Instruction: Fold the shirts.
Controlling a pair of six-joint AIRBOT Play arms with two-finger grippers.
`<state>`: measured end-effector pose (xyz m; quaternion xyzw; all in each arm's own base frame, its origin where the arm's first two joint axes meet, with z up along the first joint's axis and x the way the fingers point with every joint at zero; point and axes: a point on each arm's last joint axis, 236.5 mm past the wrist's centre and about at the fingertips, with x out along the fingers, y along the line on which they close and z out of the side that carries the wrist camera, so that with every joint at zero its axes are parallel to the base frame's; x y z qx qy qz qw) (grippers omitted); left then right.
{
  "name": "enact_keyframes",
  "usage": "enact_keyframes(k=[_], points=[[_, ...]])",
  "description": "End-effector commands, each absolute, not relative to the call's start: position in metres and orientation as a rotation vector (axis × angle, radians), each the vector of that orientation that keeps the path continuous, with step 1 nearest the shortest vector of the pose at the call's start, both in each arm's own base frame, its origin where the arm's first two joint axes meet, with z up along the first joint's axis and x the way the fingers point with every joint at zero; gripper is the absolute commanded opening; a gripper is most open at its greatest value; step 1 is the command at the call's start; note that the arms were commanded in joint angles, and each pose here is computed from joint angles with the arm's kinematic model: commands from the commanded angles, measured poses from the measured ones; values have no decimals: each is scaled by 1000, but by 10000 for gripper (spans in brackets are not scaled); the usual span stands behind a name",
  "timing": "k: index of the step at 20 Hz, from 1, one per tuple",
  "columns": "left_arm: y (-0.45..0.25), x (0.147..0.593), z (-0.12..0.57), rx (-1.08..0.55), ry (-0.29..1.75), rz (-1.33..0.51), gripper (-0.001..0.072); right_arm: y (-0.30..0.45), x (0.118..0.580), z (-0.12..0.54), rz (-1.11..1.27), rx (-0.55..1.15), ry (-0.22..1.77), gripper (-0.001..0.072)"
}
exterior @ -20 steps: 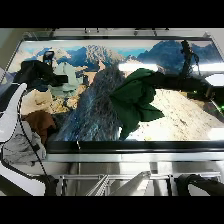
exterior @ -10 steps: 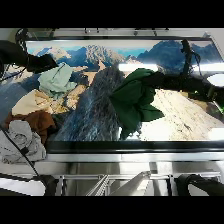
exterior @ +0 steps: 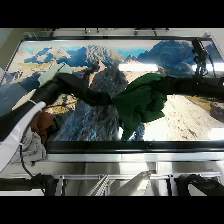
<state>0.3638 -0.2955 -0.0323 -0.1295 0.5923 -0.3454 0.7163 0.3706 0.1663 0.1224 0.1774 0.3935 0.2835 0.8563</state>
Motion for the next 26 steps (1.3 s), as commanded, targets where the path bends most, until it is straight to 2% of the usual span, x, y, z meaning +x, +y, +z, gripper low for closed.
enact_keyframes(k=[1,6,7,8,9,13,15,17,20,21,23,24,26], points=[[-353,323,-67,-240,1324,-810,567,158,366,116,553,354,860,31],[-388,308,-90,-206,1399,-857,563,159,361,120,565,348,861,31],[-390,307,-89,-205,1413,-868,413,159,360,122,566,346,855,31],[-394,306,-84,-211,1419,-884,109,159,360,124,567,344,849,31],[-397,304,-74,-206,1421,-912,13,158,359,127,566,343,843,31],[-374,287,22,-148,1421,-1091,12,124,355,153,505,367,778,30],[-347,273,98,-130,1346,-1157,12,122,326,200,587,447,721,31],[-318,248,193,-92,1148,-1201,12,136,276,275,763,427,548,31],[-276,194,328,-43,709,-1208,16,129,226,362,670,294,215,32],[-261,180,350,-26,627,-1179,17,131,214,369,647,283,187,32],[-239,168,360,-49,593,-1105,17,141,198,366,659,355,234,31],[-232,171,351,-53,616,-1075,17,141,199,364,655,385,249,32],[-216,203,310,-67,730,-971,17,121,222,354,586,449,243,32]])
